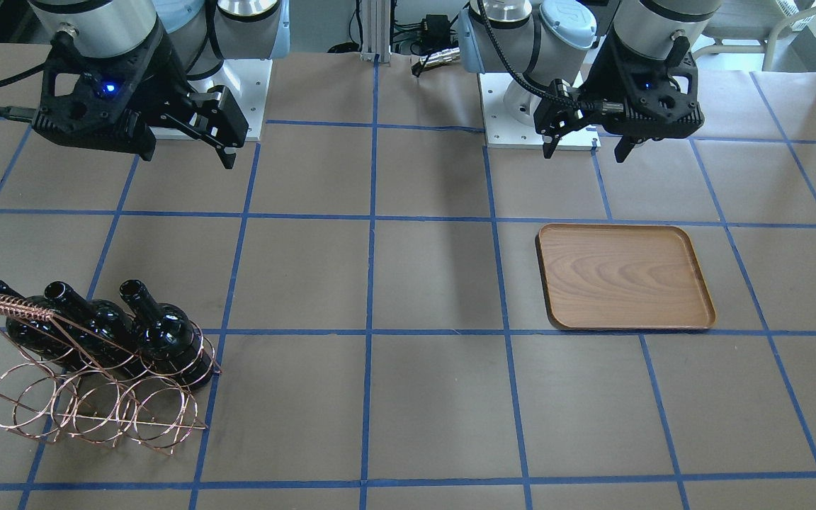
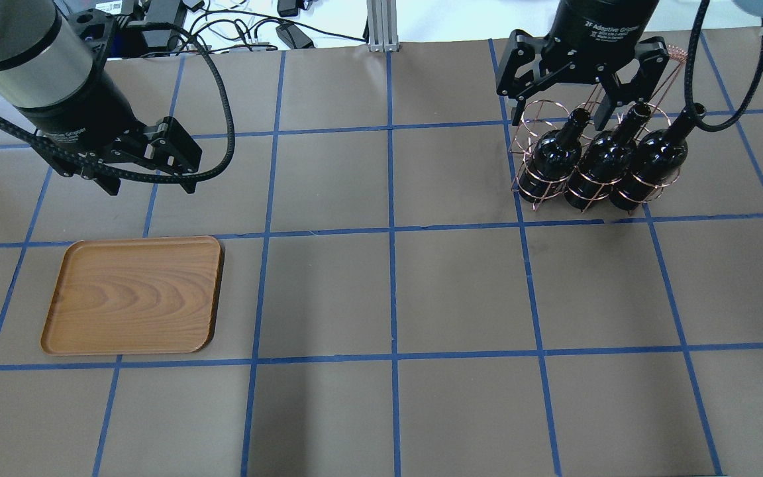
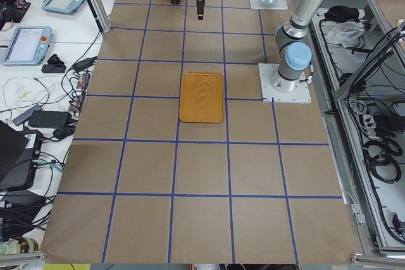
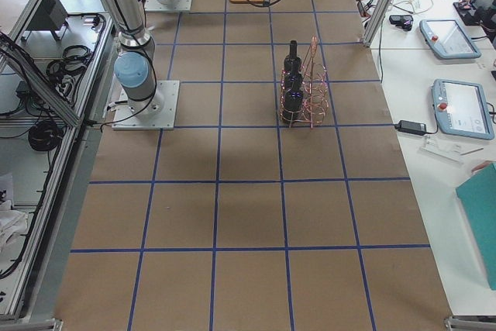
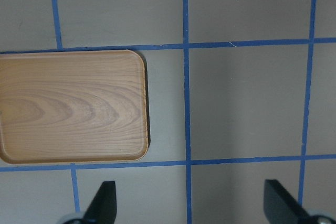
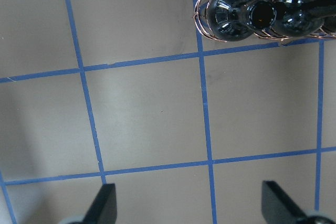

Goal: Take wine from basket and place on tray
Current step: 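Lower the right gripper onto the middle dark bottle in the copper rack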

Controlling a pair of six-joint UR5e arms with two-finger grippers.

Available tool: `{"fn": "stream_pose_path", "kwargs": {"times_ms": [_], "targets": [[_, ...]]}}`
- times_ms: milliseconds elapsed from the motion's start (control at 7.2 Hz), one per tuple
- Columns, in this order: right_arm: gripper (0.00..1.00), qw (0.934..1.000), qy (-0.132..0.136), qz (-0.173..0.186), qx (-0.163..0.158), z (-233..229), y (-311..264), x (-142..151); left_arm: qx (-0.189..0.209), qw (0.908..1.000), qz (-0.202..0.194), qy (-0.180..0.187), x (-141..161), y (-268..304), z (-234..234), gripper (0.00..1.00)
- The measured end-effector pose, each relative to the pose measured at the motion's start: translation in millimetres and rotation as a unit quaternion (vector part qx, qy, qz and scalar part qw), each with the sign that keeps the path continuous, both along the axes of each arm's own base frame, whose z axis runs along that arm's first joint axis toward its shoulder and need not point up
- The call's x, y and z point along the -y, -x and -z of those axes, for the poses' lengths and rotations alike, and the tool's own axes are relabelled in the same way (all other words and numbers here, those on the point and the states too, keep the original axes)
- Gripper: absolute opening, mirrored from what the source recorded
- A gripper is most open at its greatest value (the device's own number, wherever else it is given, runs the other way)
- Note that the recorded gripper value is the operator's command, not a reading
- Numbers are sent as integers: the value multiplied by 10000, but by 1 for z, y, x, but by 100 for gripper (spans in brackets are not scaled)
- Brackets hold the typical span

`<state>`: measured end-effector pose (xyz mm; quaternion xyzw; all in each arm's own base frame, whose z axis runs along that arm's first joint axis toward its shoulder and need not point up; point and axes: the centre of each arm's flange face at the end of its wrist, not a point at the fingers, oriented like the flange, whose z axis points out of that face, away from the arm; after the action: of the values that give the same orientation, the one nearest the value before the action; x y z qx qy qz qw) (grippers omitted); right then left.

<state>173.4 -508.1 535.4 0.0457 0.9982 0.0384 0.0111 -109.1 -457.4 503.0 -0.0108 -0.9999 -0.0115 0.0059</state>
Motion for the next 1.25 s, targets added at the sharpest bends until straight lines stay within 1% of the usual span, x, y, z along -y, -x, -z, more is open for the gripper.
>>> {"fn": "stream_pose_path", "kwargs": {"times_ms": [139,278,417,694,833,972,1111,1250], "targets": [[98,9997,14,-234,-9,0,1,0,1,10000,-4,0,0,0,0,100],[96,9989,31,-477,-26,0,3,0,6,10000,-5,5,0,0,0,100],[97,9982,60,-595,-20,0,7,2,11,10000,-1,10,0,-1,-1,100],[96,9980,123,-619,-20,2,33,13,19,10000,-5,10,0,-2,-1,100],[95,9982,77,-596,13,12,64,23,21,10000,-13,4,0,-3,-1,100],[95,9984,67,-552,51,32,103,38,23,10000,-23,0,0,-4,0,100],[88,9985,105,-542,25,60,144,58,26,10000,-32,-2,1,-6,0,100],[88,9987,88,-501,-13,82,170,70,30,10000,-38,-3,1,-6,0,100]]}}
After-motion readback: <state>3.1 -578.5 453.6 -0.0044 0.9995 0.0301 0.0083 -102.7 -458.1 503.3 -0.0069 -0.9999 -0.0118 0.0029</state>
